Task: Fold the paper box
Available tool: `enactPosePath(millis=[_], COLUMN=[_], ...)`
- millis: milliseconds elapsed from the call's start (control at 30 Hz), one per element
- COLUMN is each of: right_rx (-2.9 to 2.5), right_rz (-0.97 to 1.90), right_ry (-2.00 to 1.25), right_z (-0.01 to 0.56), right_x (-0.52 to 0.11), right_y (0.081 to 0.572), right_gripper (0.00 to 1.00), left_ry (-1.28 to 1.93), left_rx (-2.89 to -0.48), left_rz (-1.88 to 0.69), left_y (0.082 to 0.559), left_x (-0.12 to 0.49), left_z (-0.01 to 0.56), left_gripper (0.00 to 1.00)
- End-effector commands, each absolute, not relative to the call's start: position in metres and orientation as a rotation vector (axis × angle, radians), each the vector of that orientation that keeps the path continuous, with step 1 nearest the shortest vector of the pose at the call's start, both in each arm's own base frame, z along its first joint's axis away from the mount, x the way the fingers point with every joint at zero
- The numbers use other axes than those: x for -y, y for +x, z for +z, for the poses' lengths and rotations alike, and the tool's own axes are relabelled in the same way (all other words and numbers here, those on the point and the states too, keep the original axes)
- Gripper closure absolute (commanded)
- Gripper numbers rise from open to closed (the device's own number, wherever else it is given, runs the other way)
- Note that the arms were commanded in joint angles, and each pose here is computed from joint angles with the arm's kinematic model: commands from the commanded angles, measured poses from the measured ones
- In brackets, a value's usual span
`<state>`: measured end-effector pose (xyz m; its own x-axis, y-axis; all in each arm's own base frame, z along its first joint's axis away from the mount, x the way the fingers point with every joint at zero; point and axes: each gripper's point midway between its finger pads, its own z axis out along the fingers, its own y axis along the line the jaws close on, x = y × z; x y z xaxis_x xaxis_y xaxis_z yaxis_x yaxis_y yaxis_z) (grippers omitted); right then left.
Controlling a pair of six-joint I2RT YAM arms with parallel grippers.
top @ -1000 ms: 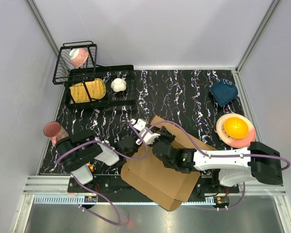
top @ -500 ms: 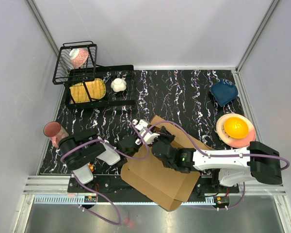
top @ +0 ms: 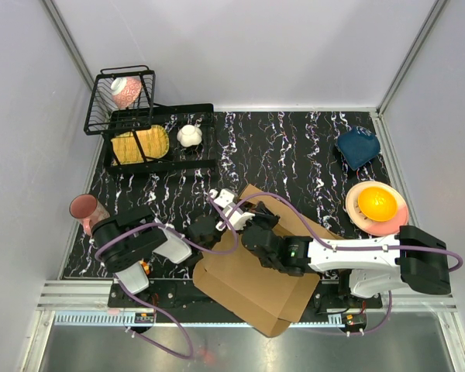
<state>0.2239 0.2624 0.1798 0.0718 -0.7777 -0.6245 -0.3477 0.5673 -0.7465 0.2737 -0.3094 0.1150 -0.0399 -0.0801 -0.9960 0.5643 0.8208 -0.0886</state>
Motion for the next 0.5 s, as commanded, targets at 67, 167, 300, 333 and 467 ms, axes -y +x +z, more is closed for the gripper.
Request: enactPosePath(millis=[67, 167, 300, 333, 467], right_rx=[-1.577, -1.578, -1.578, -1.578, -1.579], right_rz=[-0.334, -0.331, -0.327, -0.327, -0.328], right_ry=[-1.152, -1.149, -1.150, -1.152, -1.151], right_z=[0.1389, 0.1392, 0.1400, 0.1398, 0.1399], right_x=[-0.2752, -0.2751, -0.2754, -0.2758, -0.2762], right_y=[0.2085, 0.2088, 0.2085, 0.2085, 0.2087], right_gripper=[1.00, 1.00, 1.00, 1.00, 1.00], left_ry=[0.161, 0.132, 0.135, 0.143, 0.179], left_rx=[-1.214, -1.210, -1.211, -1.212, -1.225], left_rz=[-0.702, -0.691, -0.678, -0.674, -0.645], left_y=[0.2787, 0.2817, 0.2823, 0.2823, 0.2821], left_x=[0.3040, 0.3010, 0.2997, 0.3002, 0.3003], left_z=[0.2211, 0.2235, 0.2227, 0.2216, 0.2145], left_gripper=[0.38, 0.67, 1.00, 1.00, 1.00])
